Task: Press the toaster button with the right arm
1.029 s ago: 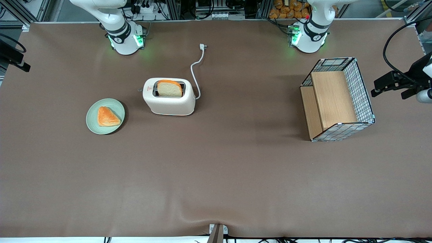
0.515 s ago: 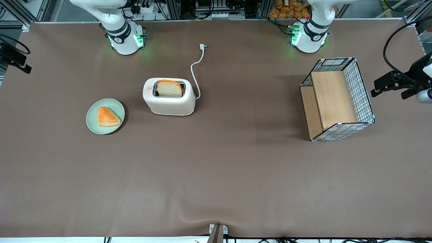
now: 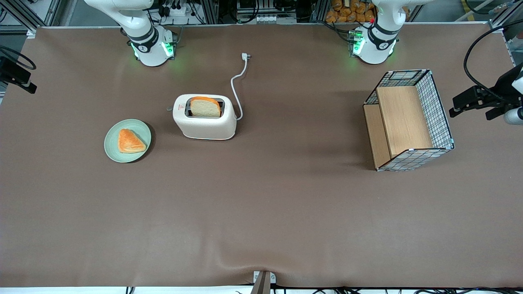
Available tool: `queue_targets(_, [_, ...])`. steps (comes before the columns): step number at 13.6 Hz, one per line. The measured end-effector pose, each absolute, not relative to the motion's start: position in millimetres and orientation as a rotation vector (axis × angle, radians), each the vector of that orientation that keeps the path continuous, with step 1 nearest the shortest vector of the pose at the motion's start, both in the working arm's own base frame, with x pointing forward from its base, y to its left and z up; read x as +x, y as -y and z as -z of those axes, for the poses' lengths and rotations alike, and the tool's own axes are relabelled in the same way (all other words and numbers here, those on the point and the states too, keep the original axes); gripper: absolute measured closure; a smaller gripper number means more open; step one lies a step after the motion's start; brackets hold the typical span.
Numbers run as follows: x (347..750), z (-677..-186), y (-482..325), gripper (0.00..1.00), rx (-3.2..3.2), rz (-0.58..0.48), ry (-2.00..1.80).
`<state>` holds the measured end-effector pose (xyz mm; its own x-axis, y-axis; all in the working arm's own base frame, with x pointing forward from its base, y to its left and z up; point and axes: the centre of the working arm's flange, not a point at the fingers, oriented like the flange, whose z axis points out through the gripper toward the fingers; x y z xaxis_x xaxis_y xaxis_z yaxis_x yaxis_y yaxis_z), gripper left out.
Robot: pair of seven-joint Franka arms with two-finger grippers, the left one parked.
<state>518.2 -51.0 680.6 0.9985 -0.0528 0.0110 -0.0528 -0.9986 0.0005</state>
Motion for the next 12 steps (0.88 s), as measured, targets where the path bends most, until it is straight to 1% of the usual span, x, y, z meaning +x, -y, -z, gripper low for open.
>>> queue_targets(12, [524.4, -673.8, 48.4, 0.00, 3.146, -0.009, 0.075])
